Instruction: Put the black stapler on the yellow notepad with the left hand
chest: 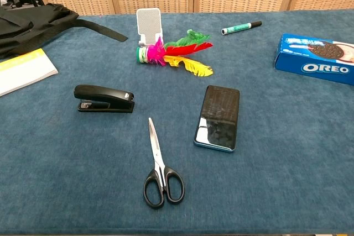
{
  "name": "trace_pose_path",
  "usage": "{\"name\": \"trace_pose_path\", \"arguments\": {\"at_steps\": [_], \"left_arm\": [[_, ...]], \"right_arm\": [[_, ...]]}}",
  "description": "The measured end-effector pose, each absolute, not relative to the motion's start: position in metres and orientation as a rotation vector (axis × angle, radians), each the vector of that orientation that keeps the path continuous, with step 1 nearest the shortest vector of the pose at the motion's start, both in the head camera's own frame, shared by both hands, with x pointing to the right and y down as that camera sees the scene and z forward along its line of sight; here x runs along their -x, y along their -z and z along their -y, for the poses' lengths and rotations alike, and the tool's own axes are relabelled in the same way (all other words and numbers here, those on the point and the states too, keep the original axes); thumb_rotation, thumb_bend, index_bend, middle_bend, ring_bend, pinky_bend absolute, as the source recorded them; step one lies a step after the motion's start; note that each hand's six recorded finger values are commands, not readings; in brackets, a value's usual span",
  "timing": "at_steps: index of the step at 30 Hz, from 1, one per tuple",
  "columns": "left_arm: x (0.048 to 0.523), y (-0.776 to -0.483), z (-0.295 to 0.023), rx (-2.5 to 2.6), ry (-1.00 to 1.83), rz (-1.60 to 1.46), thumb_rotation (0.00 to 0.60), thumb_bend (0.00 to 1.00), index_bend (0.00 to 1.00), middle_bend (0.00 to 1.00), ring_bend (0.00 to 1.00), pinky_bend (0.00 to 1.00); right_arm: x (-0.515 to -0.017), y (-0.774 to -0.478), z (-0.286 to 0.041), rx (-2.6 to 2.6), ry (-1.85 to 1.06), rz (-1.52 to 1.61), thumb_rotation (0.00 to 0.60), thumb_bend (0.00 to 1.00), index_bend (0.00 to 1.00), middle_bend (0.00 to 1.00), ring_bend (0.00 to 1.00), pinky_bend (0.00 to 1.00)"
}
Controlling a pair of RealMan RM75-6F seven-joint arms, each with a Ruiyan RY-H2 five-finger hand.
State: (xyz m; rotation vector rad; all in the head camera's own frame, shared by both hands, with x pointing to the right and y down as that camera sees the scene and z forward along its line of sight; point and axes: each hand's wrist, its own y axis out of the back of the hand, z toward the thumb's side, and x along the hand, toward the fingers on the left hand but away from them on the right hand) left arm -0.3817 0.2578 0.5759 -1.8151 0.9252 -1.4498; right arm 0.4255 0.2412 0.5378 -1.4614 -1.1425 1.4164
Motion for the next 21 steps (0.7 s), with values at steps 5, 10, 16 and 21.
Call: {"name": "trace_pose_path", "arguments": {"at_steps": [5,10,16,21], "left_arm": [[0.3808,-0.5732,-0.258,1.815,1.442,-0.93,0.6,0.14,0.0,0.0,0.0,0.06],[0.3807,-0.5713,-0.2582,1.816,1.438,-0.935,0.6,0.14,0.0,0.0,0.0,0.06],[0.3824,-0.5757,-0.2579,1.82,1.453,-0.923,0.6,0.14,0.0,0.0,0.0,0.06],[0.3803,-0.5735,-0.258,1.821,1.443,-0.925,0.6,0.14,0.0,0.0,0.0,0.06]], "right_arm": [[-0.4234,-0.5384,-0.2425,1.47,-1.412,1.133,0.6,0.33,0.07,0.0,0.0,0.0],[-0.422,-0.5382,-0.2432,1.477,-1.409,1.132,0.6,0.33,0.07,0.0,0.0,0.0],[-0.4193,-0.5412,-0.2433,1.482,-1.414,1.122,0.6,0.33,0.07,0.0,0.0,0.0],[-0.4174,-0.5408,-0.2454,1.49,-1.408,1.114,0.6,0.33,0.07,0.0,0.0,0.0]]}}
